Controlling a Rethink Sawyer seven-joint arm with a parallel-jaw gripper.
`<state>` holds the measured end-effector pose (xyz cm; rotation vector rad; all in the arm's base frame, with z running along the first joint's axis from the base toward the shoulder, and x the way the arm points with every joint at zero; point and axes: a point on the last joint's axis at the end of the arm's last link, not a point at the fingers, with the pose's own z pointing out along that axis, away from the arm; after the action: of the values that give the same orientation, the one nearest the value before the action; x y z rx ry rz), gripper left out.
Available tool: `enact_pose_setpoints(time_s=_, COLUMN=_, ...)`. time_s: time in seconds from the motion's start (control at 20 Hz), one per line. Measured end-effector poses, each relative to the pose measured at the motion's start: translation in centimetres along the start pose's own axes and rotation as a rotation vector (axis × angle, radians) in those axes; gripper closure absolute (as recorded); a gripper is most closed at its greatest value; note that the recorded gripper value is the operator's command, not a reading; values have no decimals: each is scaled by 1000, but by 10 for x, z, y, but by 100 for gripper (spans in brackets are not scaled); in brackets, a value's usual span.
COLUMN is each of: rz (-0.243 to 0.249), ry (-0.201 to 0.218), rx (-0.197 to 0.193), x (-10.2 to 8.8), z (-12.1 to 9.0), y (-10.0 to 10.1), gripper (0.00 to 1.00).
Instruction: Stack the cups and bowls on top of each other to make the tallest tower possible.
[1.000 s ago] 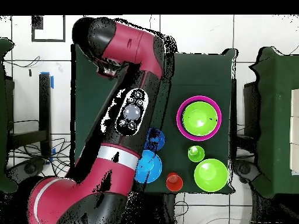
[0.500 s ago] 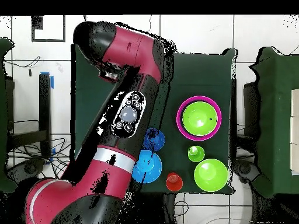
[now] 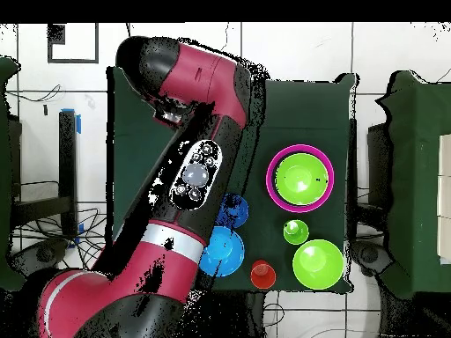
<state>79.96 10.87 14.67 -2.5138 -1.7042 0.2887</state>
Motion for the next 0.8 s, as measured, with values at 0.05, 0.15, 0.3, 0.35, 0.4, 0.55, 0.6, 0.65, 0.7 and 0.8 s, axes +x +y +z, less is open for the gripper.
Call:
enact_pose_setpoints(time_s=0.05, rz=7, ry=-3, rx=2, x=0, z=2, y=0, gripper=0)
enact_pose_setpoints(time_s=0.15, rz=17, ry=-7, rx=6, x=-1, z=6, y=0, gripper=0)
enact_pose_setpoints(time_s=0.3, rz=42, ry=-24, rx=24, x=-3, z=23, y=0, gripper=0)
enact_pose_setpoints(time_s=0.35, rz=48, ry=-29, rx=31, x=-3, z=31, y=1, gripper=0)
enact_pose_setpoints(time_s=0.4, rz=50, ry=-32, rx=35, x=-3, z=35, y=1, gripper=0)
enact_pose_setpoints(time_s=0.55, rz=61, ry=-43, rx=53, x=0, z=56, y=2, gripper=0)
enact_pose_setpoints(time_s=0.6, rz=64, ry=-46, rx=60, x=2, z=63, y=2, gripper=0)
enact_pose_setpoints(time_s=0.65, rz=65, ry=-47, rx=64, x=3, z=68, y=2, gripper=0)
enact_pose_setpoints(time_s=0.7, rz=68, ry=-50, rx=74, x=5, z=79, y=1, gripper=0)
enact_pose_setpoints(time_s=0.8, rz=68, ry=-57, rx=88, x=7, z=94, y=0, gripper=0)
